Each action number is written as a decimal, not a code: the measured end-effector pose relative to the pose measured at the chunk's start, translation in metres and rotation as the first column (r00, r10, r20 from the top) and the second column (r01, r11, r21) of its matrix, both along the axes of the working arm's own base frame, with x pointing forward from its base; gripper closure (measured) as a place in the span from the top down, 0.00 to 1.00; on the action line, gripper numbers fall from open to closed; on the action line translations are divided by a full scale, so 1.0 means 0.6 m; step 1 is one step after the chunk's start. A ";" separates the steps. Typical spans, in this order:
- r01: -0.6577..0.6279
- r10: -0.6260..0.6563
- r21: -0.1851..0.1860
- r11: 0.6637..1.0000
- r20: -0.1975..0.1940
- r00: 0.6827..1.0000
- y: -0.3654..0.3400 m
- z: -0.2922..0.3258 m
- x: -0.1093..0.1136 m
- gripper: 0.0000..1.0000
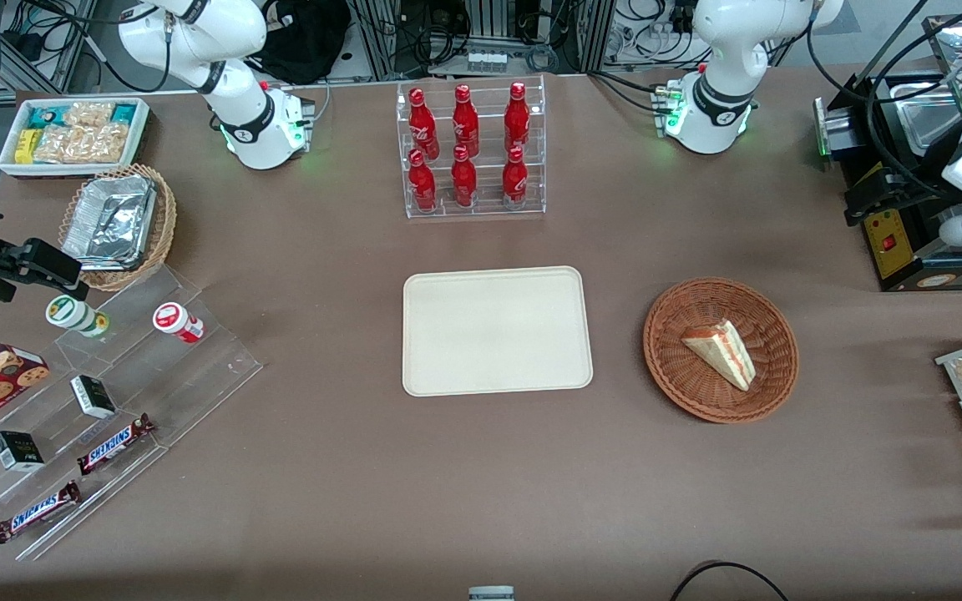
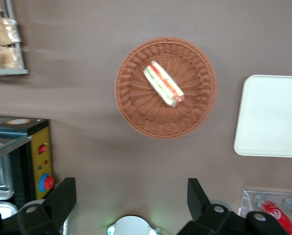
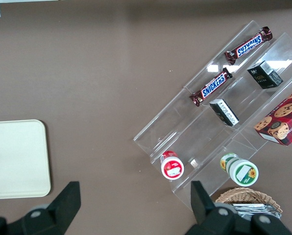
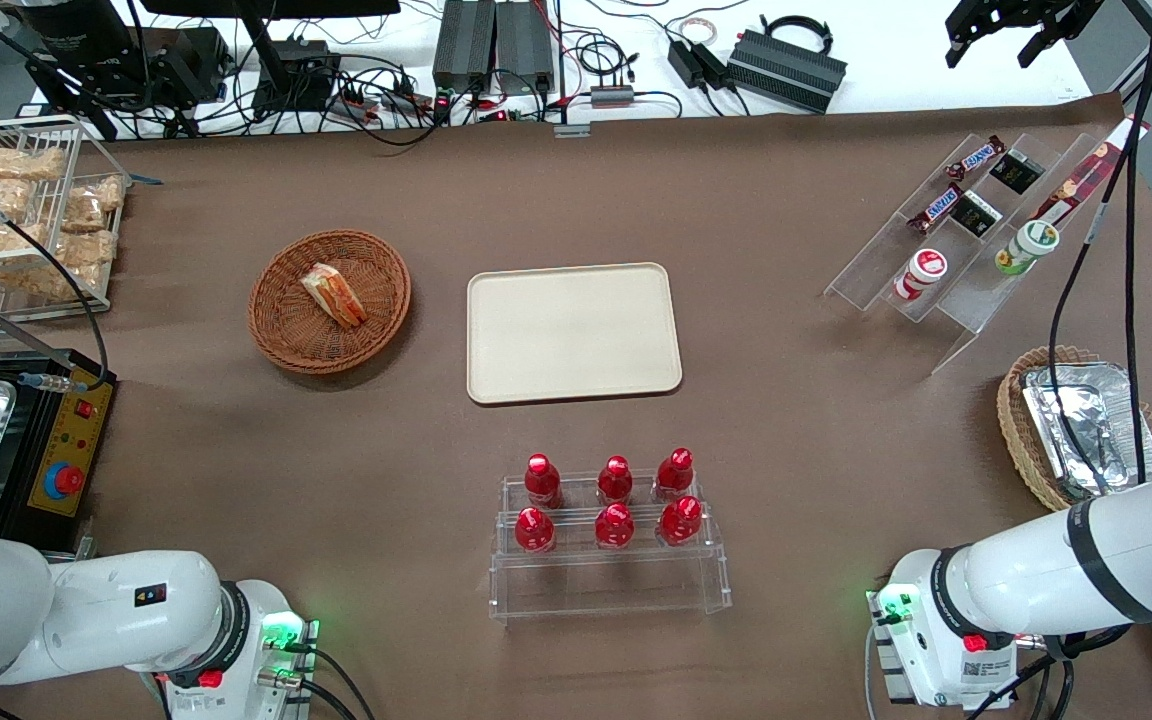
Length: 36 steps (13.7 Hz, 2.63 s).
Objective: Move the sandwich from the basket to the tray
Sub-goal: 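Move the left gripper over the sandwich in the wicker basket, then lower the left gripper and close it on the wrapped sandwich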
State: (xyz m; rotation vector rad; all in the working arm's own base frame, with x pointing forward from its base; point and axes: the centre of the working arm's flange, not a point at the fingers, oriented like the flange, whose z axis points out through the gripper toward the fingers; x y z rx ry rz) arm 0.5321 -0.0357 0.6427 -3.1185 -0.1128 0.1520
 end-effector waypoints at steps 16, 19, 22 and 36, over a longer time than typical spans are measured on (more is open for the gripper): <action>-0.261 0.260 0.010 0.965 0.044 0.965 -0.004 -0.309 0.079 1.00; -0.424 0.423 -0.003 0.906 0.075 0.903 -0.033 -0.386 0.067 1.00; -0.543 0.543 -0.036 0.839 0.090 0.835 -0.067 -0.481 0.056 1.00; -0.677 0.678 -0.033 0.735 0.029 0.734 -0.079 -0.636 0.038 0.86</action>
